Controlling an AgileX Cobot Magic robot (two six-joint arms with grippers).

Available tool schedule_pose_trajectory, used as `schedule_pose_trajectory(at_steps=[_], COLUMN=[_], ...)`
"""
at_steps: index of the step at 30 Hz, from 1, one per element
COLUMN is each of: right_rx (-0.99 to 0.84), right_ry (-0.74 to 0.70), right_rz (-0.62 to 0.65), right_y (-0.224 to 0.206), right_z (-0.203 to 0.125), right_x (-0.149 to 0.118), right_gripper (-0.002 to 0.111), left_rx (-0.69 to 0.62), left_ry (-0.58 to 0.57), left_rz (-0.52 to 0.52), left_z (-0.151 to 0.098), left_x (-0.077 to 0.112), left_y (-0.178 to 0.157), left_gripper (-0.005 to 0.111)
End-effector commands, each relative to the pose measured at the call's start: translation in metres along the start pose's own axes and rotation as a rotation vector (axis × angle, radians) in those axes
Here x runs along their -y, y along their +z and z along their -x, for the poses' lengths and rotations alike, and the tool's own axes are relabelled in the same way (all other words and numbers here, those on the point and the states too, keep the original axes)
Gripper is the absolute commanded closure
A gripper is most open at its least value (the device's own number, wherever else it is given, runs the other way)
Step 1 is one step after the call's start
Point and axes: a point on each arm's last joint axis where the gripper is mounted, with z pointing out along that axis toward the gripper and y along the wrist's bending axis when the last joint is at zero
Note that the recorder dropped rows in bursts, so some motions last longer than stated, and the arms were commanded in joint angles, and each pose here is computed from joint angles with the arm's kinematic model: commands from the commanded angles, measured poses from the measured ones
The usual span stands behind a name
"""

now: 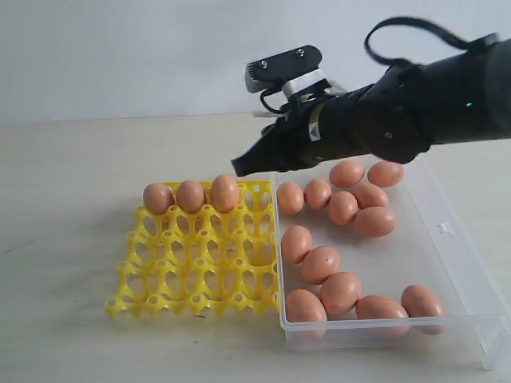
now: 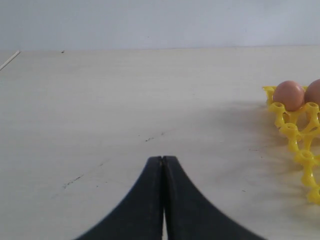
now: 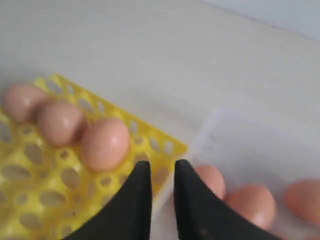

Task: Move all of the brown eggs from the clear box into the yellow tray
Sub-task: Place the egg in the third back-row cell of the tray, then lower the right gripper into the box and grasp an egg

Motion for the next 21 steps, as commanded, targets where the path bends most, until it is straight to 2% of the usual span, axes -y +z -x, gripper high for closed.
schedule_pose_trajectory(at_steps=[1, 4, 6, 8, 10, 12, 16, 21], right_rx=[-0.388, -0.508, -0.533, -0.5, -0.447, -0.395, -0.301, -0.325], right_ry=[0.003, 0.018, 0.07, 0.175, 0.24, 0.252, 0.267, 0.307], right_rz=[-0.144, -0.134, -0.08, 0.017, 0.033, 0.029, 0.022, 0.013], right_y=[-0.038, -0.043, -0.044, -0.04, -0.036, -0.033, -0.027, -0.016], right_z=[-0.022, -0.042, -0.054, -0.065, -0.07, -0.073, -0.069, -0.076], right_x=[0.02, 0.025, 0.018, 0.007, 0.004, 0.005, 0.006, 0.006], right_gripper=[0.108, 0.108, 0.1, 0.078, 0.06, 0.049, 0.047, 0.047], left_rx=[0.023, 0.023, 0.023, 0.023, 0.023, 0.023, 0.023, 0.023], left_ry=[-0.009, -0.009, -0.009, -0.009, -0.009, -0.009, -0.009, -0.009], left_rz=[-0.007, -0.007, -0.007, -0.007, -0.007, -0.007, -0.007, -0.007], left_z=[0.003, 0.003, 0.003, 0.003, 0.003, 0.003, 0.003, 0.003], left_x=[0.0, 0.0, 0.0, 0.0, 0.0, 0.0, 0.0, 0.0], left_y=[-0.001, -0.001, -0.001, -0.001, -0.001, -0.001, -0.001, -0.001], left_gripper=[0.107, 0.107, 0.107, 0.107, 0.107, 0.107, 0.107, 0.107])
